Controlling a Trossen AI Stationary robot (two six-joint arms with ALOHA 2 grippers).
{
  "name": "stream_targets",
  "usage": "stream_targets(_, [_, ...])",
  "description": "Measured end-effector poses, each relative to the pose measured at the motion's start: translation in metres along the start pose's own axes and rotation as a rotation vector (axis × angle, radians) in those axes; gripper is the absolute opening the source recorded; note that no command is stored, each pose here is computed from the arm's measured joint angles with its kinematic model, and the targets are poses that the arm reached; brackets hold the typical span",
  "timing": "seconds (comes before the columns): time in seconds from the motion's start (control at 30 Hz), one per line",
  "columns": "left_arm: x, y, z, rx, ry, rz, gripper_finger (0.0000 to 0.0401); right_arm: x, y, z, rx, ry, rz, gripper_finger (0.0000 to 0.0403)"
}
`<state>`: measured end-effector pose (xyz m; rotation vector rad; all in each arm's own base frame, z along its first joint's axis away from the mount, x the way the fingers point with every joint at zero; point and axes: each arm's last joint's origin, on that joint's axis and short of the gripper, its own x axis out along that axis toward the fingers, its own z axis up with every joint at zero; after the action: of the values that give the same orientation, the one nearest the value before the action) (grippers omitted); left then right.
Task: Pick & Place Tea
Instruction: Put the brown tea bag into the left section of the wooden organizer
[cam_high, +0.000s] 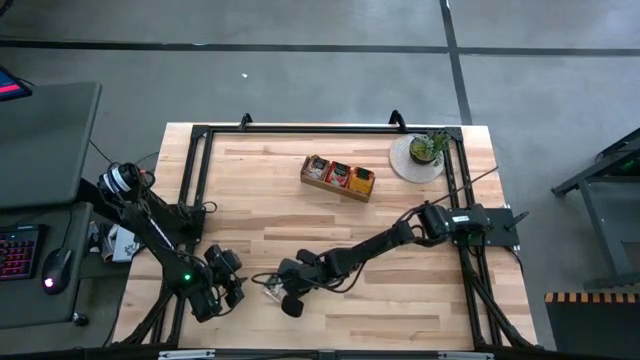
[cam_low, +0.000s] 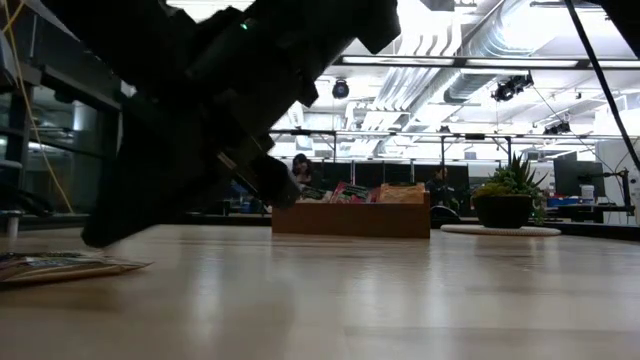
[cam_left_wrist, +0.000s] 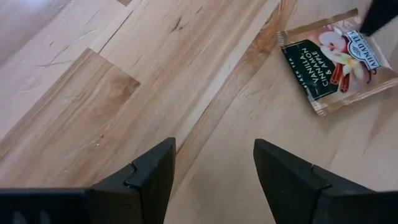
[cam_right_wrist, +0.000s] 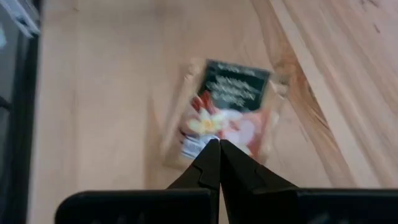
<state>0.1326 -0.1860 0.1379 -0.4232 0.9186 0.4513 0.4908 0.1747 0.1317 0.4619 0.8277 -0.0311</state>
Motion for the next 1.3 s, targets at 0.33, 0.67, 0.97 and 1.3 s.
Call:
stream_targets(0.33, [0.0, -0.003, 0.0, -0.021, -0.014, -0.031, 0.0216, 0.01, -0.002, -0.012, 0.001, 0.066, 0.013, 0.0])
stream_targets(0.67, [0.0, -0.009, 0.001, -0.065, -0.035, -0.085, 0.0216, 0.019, -0.006, -0.019, 0.051, 0.078, -0.004, 0.0])
stream_targets(0.97, [0.008, -0.011, 0.003, -0.164, 0.005, -0.061, 0.0216, 0.02, -0.006, -0.02, 0.051, 0.077, -0.006, 0.0])
stream_targets(1.3, [0.033, -0.009, 0.019, -0.138, 0.105, -0.216, 0.0216, 0.02, -0.005, -0.021, 0.045, 0.077, -0.002, 0.0])
